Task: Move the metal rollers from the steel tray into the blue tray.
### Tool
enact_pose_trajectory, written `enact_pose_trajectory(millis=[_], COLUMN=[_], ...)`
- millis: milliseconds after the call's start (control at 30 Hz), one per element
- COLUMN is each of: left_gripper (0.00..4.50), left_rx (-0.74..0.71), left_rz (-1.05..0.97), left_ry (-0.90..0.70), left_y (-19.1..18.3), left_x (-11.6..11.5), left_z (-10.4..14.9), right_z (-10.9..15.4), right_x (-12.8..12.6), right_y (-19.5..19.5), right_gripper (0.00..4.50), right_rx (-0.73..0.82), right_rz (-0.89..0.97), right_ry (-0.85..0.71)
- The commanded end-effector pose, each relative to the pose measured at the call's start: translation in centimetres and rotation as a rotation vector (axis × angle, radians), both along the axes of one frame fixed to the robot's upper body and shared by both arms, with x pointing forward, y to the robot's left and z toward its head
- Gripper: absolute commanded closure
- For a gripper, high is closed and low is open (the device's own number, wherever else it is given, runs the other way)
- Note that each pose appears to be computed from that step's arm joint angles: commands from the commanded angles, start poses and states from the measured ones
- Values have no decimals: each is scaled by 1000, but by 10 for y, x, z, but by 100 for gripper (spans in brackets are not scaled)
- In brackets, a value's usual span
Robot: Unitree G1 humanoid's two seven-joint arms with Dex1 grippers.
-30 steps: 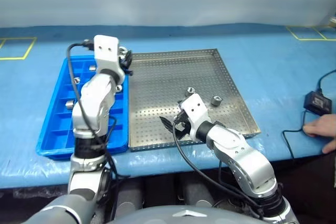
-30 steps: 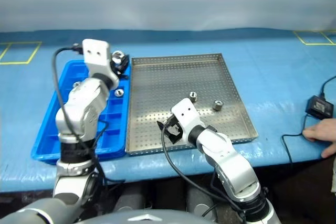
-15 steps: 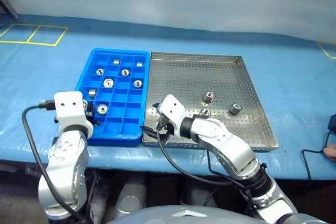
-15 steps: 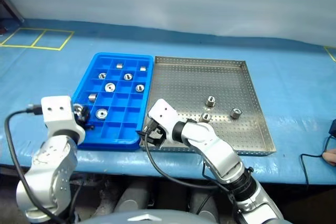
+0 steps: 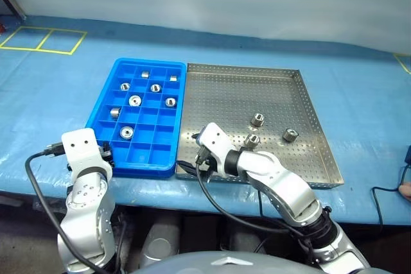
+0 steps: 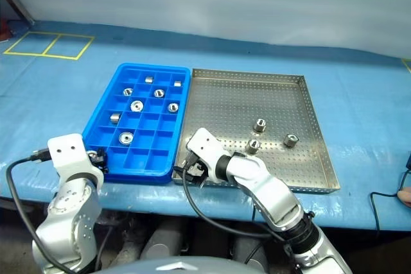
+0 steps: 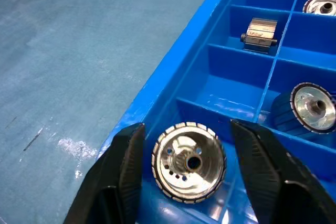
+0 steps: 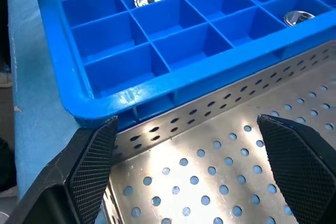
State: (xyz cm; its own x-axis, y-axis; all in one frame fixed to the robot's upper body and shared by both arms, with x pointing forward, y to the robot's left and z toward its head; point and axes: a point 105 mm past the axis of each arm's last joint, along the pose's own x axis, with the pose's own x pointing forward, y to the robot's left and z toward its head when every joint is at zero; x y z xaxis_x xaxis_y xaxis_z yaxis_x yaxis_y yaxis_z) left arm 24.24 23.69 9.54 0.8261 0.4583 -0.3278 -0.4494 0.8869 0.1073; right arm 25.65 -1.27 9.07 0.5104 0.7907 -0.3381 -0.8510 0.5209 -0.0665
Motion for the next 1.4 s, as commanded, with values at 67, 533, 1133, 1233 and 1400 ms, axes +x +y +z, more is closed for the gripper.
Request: enact_pose_trajectory(millis=[67, 533, 1133, 1233, 1400], left_gripper=[2, 2, 0, 0, 0], left_rx=[-25, -177, -127, -112, -70], left_rz=[-243, -1324, -1403, -1363, -1279], left_ry=[-153, -283, -218, -228, -255], left_y=[-38, -183, -185, -183, -176], left_x=[24, -14, -21, -17, -8], left_z=[26, 42, 27, 27, 30], right_z=[20, 30, -11, -11, 1], right_x=[9, 97, 124, 124, 129], right_y=[-19, -123, -105, -102, -102], right_gripper=[0, 0, 97, 194, 282], right_rx=[46, 34, 10, 22, 59], right_rz=[-140, -969, -965, -959, -966], right_ry=[-62, -103, 121, 128, 89])
